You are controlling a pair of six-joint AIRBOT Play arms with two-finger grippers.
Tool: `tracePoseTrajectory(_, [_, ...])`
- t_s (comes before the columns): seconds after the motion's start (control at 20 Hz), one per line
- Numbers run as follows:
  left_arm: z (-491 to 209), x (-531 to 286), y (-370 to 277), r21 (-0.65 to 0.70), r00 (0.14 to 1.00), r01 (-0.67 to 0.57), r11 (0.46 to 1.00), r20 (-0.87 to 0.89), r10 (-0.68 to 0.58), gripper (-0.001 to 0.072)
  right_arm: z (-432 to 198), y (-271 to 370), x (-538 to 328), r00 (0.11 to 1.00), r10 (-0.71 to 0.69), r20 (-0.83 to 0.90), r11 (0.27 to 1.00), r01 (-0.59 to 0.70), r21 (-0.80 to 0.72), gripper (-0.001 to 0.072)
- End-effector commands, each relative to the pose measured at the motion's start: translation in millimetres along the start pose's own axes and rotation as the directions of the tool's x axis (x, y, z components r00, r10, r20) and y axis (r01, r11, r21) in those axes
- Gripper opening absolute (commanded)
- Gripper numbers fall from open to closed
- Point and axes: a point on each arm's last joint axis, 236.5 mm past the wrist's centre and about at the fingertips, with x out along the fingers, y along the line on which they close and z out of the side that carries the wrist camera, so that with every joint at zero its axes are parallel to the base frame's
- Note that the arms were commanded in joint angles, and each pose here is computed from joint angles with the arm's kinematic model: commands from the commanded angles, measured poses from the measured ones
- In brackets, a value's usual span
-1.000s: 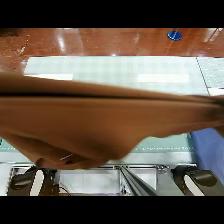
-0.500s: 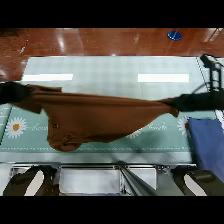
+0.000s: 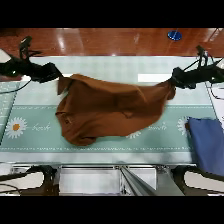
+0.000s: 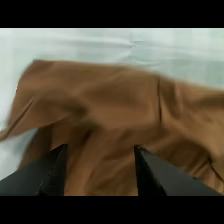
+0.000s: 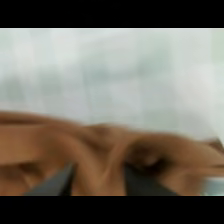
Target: Fold the shirts.
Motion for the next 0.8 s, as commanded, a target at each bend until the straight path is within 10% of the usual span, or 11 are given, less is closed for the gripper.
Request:
tracePoseTrajectory(0.0, [1,1,12,0.028,0.991,-0.055,0.998,-0.123,0.058,0.0509,35,-15,-13,0.999,0.043,0.032,0.994,-0.046,0.1,0.0421])
tracePoseTrajectory(0.3, [-98,-56,70,-0.181,0.955,-0.181,0.967,-0.267,0.129,0.0509,-12,-142,-101,0.96,-0.277,-0.035,0.948,0.279,0.152,0.0419])
tracePoseTrajectory(0.75, [-336,-33,16,-0.389,0.848,-0.082,0.917,-0.512,-0.141,0.0508,-119,-158,-47,0.988,-0.149,-0.044,0.945,0.156,0.286,0.0411])
